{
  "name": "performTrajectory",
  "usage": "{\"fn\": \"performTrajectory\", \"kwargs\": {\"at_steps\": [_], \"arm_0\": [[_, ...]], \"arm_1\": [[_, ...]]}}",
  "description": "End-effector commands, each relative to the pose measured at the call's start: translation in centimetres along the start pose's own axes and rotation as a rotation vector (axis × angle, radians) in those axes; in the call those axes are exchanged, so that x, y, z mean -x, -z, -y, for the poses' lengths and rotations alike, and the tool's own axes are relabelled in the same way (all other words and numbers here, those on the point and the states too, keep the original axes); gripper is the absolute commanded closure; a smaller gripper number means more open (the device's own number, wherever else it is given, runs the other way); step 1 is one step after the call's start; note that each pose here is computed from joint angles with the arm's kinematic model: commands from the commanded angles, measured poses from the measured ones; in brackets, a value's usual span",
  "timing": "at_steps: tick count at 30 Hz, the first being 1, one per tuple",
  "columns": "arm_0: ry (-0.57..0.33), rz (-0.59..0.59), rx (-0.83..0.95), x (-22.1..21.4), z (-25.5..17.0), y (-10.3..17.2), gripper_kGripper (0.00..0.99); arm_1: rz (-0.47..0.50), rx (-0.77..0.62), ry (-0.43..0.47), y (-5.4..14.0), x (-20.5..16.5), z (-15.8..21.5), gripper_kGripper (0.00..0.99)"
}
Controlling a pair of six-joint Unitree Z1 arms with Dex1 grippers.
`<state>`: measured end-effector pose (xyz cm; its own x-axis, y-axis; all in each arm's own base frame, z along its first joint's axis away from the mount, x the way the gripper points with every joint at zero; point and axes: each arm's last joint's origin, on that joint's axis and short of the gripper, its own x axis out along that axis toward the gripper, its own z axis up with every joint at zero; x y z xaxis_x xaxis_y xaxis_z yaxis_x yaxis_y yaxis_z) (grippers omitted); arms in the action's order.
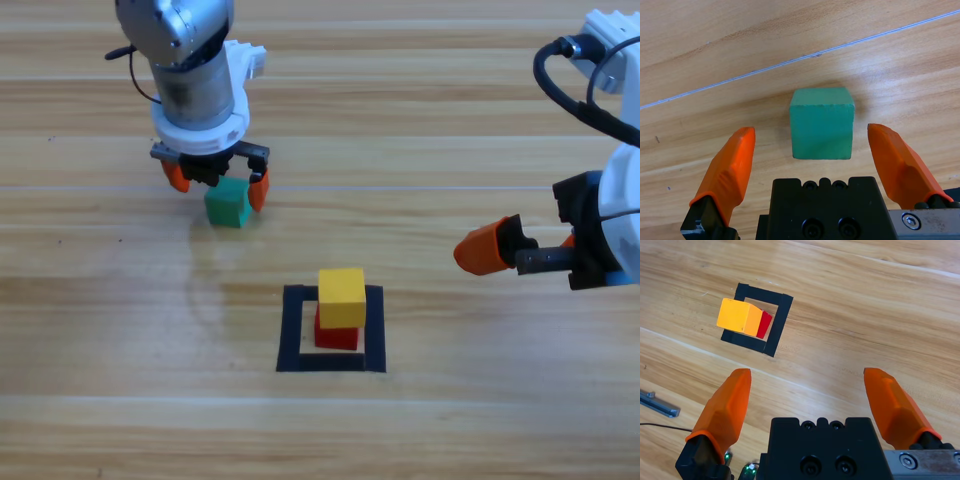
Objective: Stack the blocks in the rectangular block: red at the bottom, yellow in the middle, green on top
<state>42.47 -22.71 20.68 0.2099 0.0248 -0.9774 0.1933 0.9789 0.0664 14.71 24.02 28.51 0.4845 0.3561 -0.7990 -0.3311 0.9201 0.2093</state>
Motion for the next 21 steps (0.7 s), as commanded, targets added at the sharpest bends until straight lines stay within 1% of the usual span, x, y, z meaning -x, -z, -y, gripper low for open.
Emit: {"fn": "performTrajectory", "kwargs": {"at_steps": [1,10,14,17,19,21], "arm_0": [[-0.028,-0.046,0.009,-3.0,-0.2,-0.4,0.047],[-0.027,-0.049,0.001,-4.0,0.4,-0.5,0.060],[-0.025,-0.045,0.002,-4.0,0.5,-0.6,0.091],[-0.023,-0.047,-0.004,-4.2,0.5,-0.6,0.191],[-0.023,-0.047,-0.004,-4.3,0.5,-0.6,0.231],[-0.025,-0.052,-0.007,-4.6,0.6,-0.6,0.323]], "arm_1": [[-0.035,-0.012,0.072,0.6,-2.5,0.9,0.000],[-0.037,-0.017,0.076,0.7,-2.6,1.0,0.000],[-0.036,-0.020,0.075,0.7,-2.5,1.0,0.000],[-0.034,-0.020,0.079,0.8,-2.5,1.1,0.000],[-0.032,-0.023,0.076,0.7,-2.4,1.1,0.000],[-0.034,-0.026,0.078,0.8,-2.5,1.1,0.000]]}}
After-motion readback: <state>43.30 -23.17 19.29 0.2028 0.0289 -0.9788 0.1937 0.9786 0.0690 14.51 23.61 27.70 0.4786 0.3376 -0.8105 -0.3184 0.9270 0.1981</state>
